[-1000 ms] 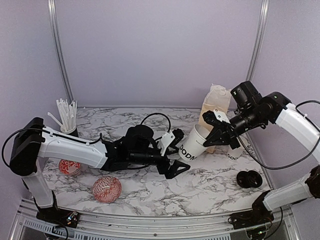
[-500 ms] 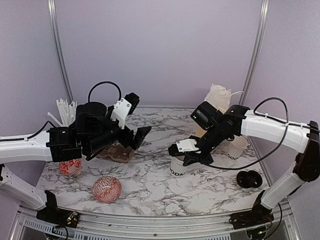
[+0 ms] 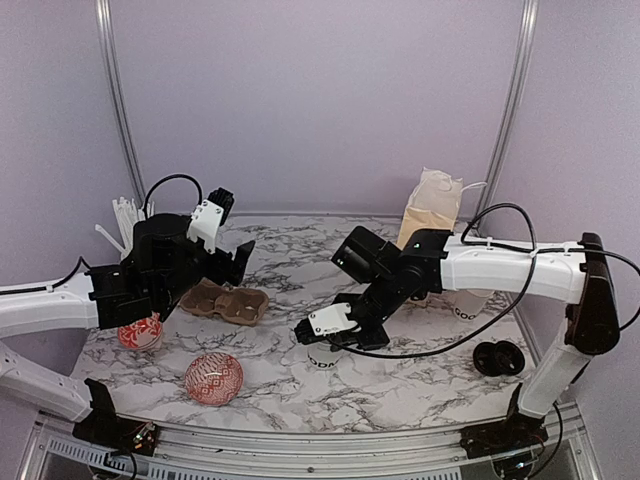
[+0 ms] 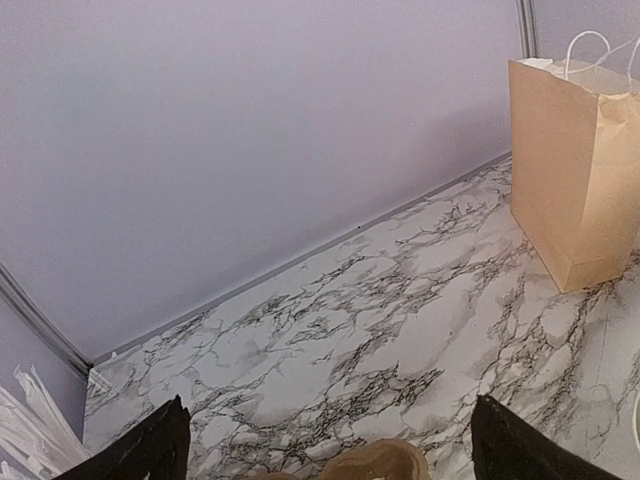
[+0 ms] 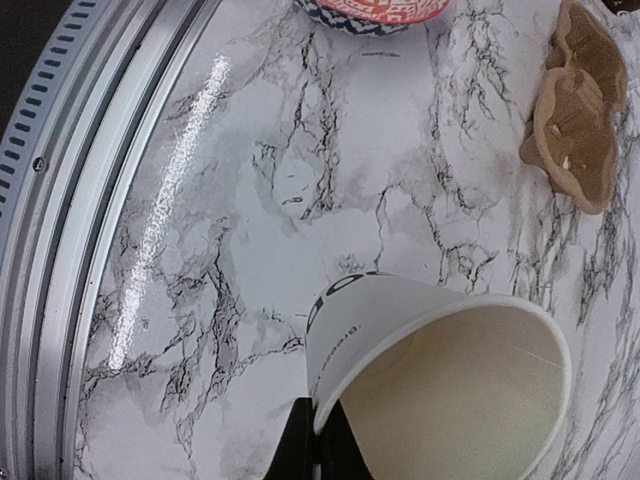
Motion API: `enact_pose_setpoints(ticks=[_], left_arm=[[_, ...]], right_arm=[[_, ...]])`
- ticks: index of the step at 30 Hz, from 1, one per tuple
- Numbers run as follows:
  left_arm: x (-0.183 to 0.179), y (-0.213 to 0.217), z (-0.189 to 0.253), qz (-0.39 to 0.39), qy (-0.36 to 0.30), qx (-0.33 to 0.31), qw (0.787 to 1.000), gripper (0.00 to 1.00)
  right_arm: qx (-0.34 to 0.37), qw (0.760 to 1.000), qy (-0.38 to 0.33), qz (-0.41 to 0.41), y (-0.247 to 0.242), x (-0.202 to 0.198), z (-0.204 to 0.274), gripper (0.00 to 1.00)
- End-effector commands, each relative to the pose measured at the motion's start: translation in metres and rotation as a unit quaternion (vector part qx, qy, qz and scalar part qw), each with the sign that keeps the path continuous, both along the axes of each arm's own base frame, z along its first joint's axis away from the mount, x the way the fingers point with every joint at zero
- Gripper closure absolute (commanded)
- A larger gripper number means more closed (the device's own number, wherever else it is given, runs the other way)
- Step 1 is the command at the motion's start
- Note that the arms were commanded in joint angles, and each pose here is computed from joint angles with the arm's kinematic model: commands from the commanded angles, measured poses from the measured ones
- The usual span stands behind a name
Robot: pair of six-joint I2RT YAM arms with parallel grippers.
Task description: Pack the takeout coffee
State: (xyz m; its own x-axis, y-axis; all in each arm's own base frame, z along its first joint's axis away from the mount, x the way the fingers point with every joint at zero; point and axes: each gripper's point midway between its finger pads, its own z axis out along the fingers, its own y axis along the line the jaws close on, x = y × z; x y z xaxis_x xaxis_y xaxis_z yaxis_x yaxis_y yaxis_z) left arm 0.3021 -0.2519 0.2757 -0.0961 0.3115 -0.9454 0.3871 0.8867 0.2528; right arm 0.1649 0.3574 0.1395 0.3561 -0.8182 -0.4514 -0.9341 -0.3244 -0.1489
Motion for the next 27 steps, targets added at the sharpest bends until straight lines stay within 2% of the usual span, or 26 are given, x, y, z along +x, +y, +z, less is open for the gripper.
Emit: enact_pose_setpoints(ticks=[1,10,14,17,19,23,27], left_arm=[[-0.003,0.007,0.02,-0.006,-0.024,-0.037,0.999,0.01],[-0.007,0.01,0.022,-0.016,-0.03,-0.034,0.999,0.01],[-0.008,0.009,0.023,-0.023,-0.031,-0.035,0.999,0.01],[-0.009,0.008,0.021,-0.027,-0.03,-0.033,0.999,0.01],[-0.009,0.008,0.021,-0.028,-0.03,-0.033,0.999,0.01],[-0.009,0.007,0.02,-0.031,-0.029,-0.031,0.999,0.01],[-0.01,0.006,0.02,-0.034,-0.029,-0.031,0.999,0.01]], right_arm=[[0.019,1.0,-0.001,0.007,0.024,-0.002,0.004,1.0],[-0.003,1.0,0.011,0.015,0.03,-0.011,-0.016,0.99],[-0.008,1.0,0.007,0.016,0.026,-0.012,-0.011,0.84],[-0.001,0.999,-0.012,0.03,0.014,-0.016,0.011,0.71],[0.008,0.999,-0.024,0.029,0.003,-0.015,0.027,0.66],[0.024,0.999,0.015,-0.043,-0.041,0.018,0.034,0.64],[0.001,0.991,0.015,-0.136,-0.109,0.039,0.013,0.7]])
